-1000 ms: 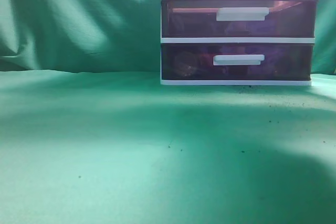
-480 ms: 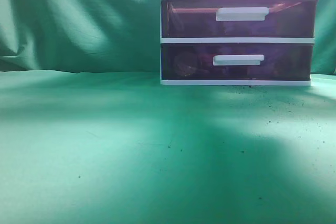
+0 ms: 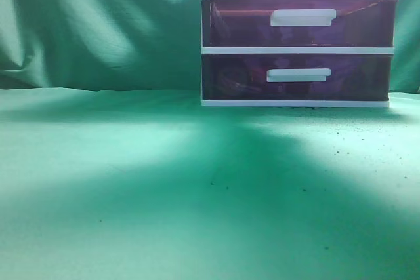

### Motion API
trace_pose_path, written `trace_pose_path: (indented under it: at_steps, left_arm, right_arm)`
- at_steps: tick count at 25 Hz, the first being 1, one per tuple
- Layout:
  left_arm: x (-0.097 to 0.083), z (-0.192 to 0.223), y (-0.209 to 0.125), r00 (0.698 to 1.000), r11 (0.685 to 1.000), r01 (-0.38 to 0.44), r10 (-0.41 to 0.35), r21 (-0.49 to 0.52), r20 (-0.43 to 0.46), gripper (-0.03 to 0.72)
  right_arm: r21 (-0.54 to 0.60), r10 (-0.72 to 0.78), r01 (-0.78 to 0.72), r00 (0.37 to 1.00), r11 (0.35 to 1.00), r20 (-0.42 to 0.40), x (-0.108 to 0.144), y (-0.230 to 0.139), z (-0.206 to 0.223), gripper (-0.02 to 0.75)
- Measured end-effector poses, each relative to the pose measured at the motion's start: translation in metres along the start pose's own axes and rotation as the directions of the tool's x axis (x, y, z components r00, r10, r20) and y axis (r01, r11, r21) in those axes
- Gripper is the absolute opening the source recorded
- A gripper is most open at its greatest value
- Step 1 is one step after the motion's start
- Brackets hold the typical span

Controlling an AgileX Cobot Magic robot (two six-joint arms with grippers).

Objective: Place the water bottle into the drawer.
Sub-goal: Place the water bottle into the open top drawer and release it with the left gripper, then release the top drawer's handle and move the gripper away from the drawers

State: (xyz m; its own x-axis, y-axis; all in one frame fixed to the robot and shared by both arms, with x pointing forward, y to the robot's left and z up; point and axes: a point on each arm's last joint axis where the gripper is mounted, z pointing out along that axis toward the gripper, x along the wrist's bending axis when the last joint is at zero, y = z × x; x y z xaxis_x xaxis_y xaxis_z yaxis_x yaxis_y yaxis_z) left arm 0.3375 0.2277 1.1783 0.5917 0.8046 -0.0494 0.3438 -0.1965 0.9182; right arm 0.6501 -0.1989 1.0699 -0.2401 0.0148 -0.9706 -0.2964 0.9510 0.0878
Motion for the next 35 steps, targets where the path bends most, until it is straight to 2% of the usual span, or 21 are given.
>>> trace_pose_path:
  at_steps: [5,13,15,17,20,22,23,25,26,32,35]
  left_arm:
    - [-0.002,-0.029,-0.007,1.000,0.995,0.015,-0.013,-0.103,0.019,0.000]
    - [-0.004,-0.031,-0.008,0.999,0.993,0.036,-0.032,-0.109,0.041,0.000]
    - [-0.004,-0.031,-0.008,0.999,0.993,0.037,-0.033,-0.109,0.042,0.000]
    - [-0.004,-0.031,-0.008,0.999,0.993,0.037,-0.033,-0.109,0.042,0.000]
    - [-0.004,-0.031,-0.008,0.999,0.993,0.036,-0.032,-0.109,0.040,0.000]
    - [-0.004,-0.031,-0.008,0.999,0.993,0.035,-0.031,-0.109,0.039,0.000]
    - [-0.004,-0.031,-0.008,0.999,0.993,0.035,-0.031,-0.109,0.039,0.000]
    - [-0.004,-0.031,-0.008,0.999,0.993,0.034,-0.030,-0.109,0.039,0.000]
    - [-0.003,-0.031,-0.008,0.999,0.994,0.033,-0.029,-0.108,0.038,0.000]
    - [-0.003,-0.031,-0.010,0.999,0.996,0.020,-0.017,-0.085,0.035,0.000]
    - [-0.003,-0.031,-0.010,1.000,0.997,0.007,-0.005,-0.083,0.030,0.000]
  right_arm:
    - [-0.004,0.012,-0.012,1.000,1.000,0.025,-0.001,-0.004,0.015,0.083]
    - [-0.013,0.063,-0.062,0.997,0.998,0.047,-0.001,-0.004,0.020,0.083]
    - [-0.015,0.121,-0.121,0.991,0.993,0.052,-0.001,-0.004,0.020,0.162]
    - [-0.022,0.184,-0.183,0.981,0.983,0.065,-0.004,-0.004,0.020,0.279]
    - [-0.018,0.220,-0.220,0.974,0.975,0.060,-0.004,-0.006,0.020,0.453]
    - [-0.012,0.230,-0.230,0.972,0.973,0.044,-0.001,-0.005,0.022,0.541]
    - [-0.011,0.242,-0.242,0.969,0.970,0.040,0.000,-0.005,0.022,0.558]
    - [-0.013,0.266,-0.266,0.964,0.964,0.027,0.002,0.000,0.023,0.541]
    - [-0.014,0.282,-0.282,0.959,0.959,0.019,0.002,0.003,0.023,0.574]
    - [-0.038,0.299,-0.300,0.954,0.953,-0.027,0.006,0.028,0.024,0.565]
    - [0.002,0.308,-0.308,0.948,0.951,-0.080,0.009,0.035,0.022,0.565]
